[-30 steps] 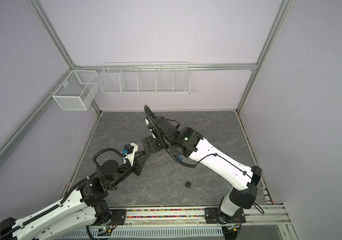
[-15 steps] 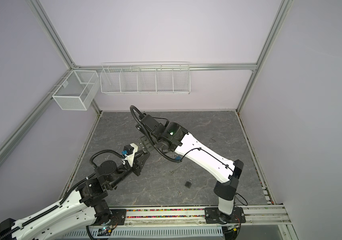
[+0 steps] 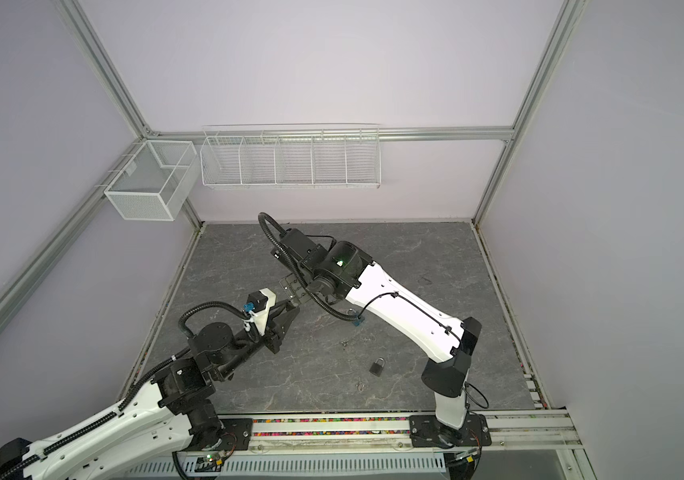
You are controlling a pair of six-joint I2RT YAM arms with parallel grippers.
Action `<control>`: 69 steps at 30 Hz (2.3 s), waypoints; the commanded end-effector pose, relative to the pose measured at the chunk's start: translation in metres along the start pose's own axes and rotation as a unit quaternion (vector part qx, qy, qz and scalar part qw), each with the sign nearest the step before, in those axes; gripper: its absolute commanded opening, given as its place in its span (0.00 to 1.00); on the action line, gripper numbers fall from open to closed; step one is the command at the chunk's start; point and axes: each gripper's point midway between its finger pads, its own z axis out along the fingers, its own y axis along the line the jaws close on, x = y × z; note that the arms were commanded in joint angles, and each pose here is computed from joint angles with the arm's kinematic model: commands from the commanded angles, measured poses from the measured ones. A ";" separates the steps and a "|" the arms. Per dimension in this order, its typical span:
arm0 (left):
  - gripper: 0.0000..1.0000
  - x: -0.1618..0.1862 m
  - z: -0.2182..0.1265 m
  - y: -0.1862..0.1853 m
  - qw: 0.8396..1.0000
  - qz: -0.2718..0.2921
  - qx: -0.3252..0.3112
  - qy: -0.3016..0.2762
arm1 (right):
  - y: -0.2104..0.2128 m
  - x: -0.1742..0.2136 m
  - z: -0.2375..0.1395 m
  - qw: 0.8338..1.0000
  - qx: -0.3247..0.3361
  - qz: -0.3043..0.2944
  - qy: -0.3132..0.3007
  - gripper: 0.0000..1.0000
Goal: Unlock with the key
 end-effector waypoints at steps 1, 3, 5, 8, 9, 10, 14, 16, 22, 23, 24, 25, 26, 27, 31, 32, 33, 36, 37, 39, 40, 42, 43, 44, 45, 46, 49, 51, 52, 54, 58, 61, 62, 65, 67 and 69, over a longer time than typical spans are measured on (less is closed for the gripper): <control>0.00 -0.009 -0.002 -0.003 1.000 0.009 0.006 -0.018 | -0.006 0.002 -0.001 1.000 0.011 -0.022 0.008 0.88; 0.00 -0.009 -0.003 -0.002 1.000 0.009 0.005 -0.020 | -0.014 0.003 0.000 0.999 0.028 -0.028 0.015 0.88; 0.00 -0.011 -0.004 -0.002 1.000 0.007 0.006 -0.023 | -0.013 0.005 0.003 0.999 0.017 -0.032 0.023 0.88; 0.00 -0.011 -0.006 -0.002 1.000 0.009 0.008 -0.024 | -0.010 0.008 0.004 0.999 0.004 -0.039 0.031 0.89; 0.00 -0.011 -0.007 -0.002 1.000 0.009 0.007 -0.024 | -0.012 0.008 0.004 0.999 0.005 -0.039 0.034 0.88; 0.00 -0.011 -0.008 -0.001 1.000 0.009 0.005 -0.024 | -0.011 0.010 0.003 0.999 0.002 -0.040 0.036 0.89; 0.00 -0.011 -0.010 -0.001 1.000 0.011 0.005 -0.026 | -0.012 0.014 0.001 0.998 -0.003 -0.044 0.044 0.88; 0.00 -0.010 -0.009 0.001 1.000 0.012 0.000 -0.024 | -0.013 0.015 -0.003 0.998 -0.005 -0.043 0.043 0.88; 0.00 -0.011 -0.008 0.005 1.000 0.003 -0.011 -0.024 | -0.013 0.019 -0.015 0.999 -0.025 -0.031 0.030 0.88; 0.00 -0.011 -0.008 0.006 1.000 0.001 -0.015 -0.023 | -0.016 0.018 -0.018 0.999 -0.023 -0.026 0.024 0.89; 0.00 -0.012 -0.008 0.007 1.000 -0.001 -0.017 -0.022 | -0.019 0.016 -0.021 0.999 -0.020 -0.020 0.017 0.89; 0.00 -0.012 -0.008 0.007 1.000 -0.003 -0.020 -0.020 | -0.023 0.016 -0.024 1.000 -0.016 -0.014 0.009 0.88; 0.00 -0.012 -0.009 0.009 1.000 -0.005 -0.024 -0.020 | -0.026 0.016 -0.028 1.000 -0.013 -0.009 0.003 0.88; 0.00 -0.012 -0.009 0.011 0.999 -0.009 -0.030 -0.018 | -0.030 0.015 -0.030 1.000 -0.008 -0.004 -0.003 0.89; 0.00 -0.013 -0.010 0.025 0.997 -0.038 -0.070 -0.010 | -0.051 0.023 -0.039 0.999 0.007 0.023 -0.026 0.89; 0.00 -0.012 -0.010 0.029 0.996 -0.047 -0.082 -0.004 | -0.054 0.027 -0.039 0.999 0.005 0.032 -0.031 0.89; 0.00 -0.009 -0.009 0.032 0.994 -0.057 -0.093 0.007 | -0.058 0.031 -0.041 0.998 0.001 0.046 -0.037 0.89; 0.00 0.004 -0.005 0.038 0.987 -0.090 -0.122 0.048 | -0.067 0.049 -0.038 0.995 -0.023 0.087 -0.049 0.88; 0.00 0.008 -0.003 0.039 0.985 -0.098 -0.125 0.062 | -0.073 0.052 -0.039 0.992 -0.029 0.104 -0.062 0.89; 0.00 0.023 0.006 0.038 0.979 -0.111 -0.135 0.106 | -0.084 0.066 -0.038 0.989 -0.027 0.131 -0.069 0.88; 0.00 0.030 0.010 0.039 0.974 -0.119 -0.144 0.126 | -0.089 0.072 -0.038 0.987 -0.026 0.141 -0.069 0.89; 0.00 0.045 0.018 0.042 0.965 -0.138 -0.158 0.158 | -0.099 0.090 -0.034 0.984 -0.021 0.164 -0.062 0.89; 0.00 0.052 0.022 0.043 0.960 -0.151 -0.160 0.172 | -0.103 0.099 -0.031 0.983 -0.019 0.175 -0.056 0.89; 0.00 0.061 0.027 0.045 0.954 -0.171 -0.159 0.188 | -0.104 0.106 -0.028 0.982 -0.021 0.182 -0.050 0.89; 0.00 0.069 0.033 0.047 0.948 -0.190 -0.156 0.200 | -0.104 0.116 -0.023 0.980 -0.027 0.190 -0.042 0.89; 0.00 0.074 0.038 0.048 0.945 -0.202 -0.155 0.207 | -0.104 0.122 -0.020 0.980 -0.028 0.196 -0.038 0.89; 0.00 0.093 0.053 0.057 0.929 -0.225 -0.180 0.231 | -0.101 0.145 -0.006 0.975 -0.042 0.218 -0.016 0.89; 0.00 0.103 0.062 0.062 0.920 -0.232 -0.192 0.251 | -0.100 0.156 0.001 0.972 -0.043 0.232 -0.004 0.89; 0.00 0.109 0.067 0.065 0.914 -0.241 -0.200 0.260 | -0.098 0.161 0.003 0.970 -0.047 0.238 0.001 0.89; 0.00 0.120 0.073 0.071 0.898 -0.260 -0.222 0.277 | -0.094 0.168 0.009 0.967 -0.056 0.247 0.010 0.89; 0.00 0.135 0.086 0.074 0.883 -0.258 -0.244 0.306 | -0.087 0.185 0.021 0.962 -0.065 0.264 0.027 0.89; 0.00 0.150 0.094 0.075 0.868 -0.271 -0.247 0.334 | -0.086 0.197 0.030 0.960 -0.064 0.269 0.039 0.89; 0.00 0.156 0.097 0.075 0.866 -0.275 -0.244 0.340 | -0.085 0.200 0.032 0.960 -0.064 0.269 0.042 0.89; 0.00 0.174 0.104 0.074 0.856 -0.282 -0.241 0.359 | -0.080 0.204 0.037 0.958 -0.074 0.272 0.044 0.90; 0.00 0.188 0.105 0.075 0.847 -0.286 -0.243 0.378 | -0.078 0.217 0.044 0.958 -0.073 0.271 0.056 0.91; 0.00 0.201 0.104 0.076 0.836 -0.287 -0.247 0.396 | -0.075 0.221 0.047 0.957 -0.077 0.272 0.061 0.91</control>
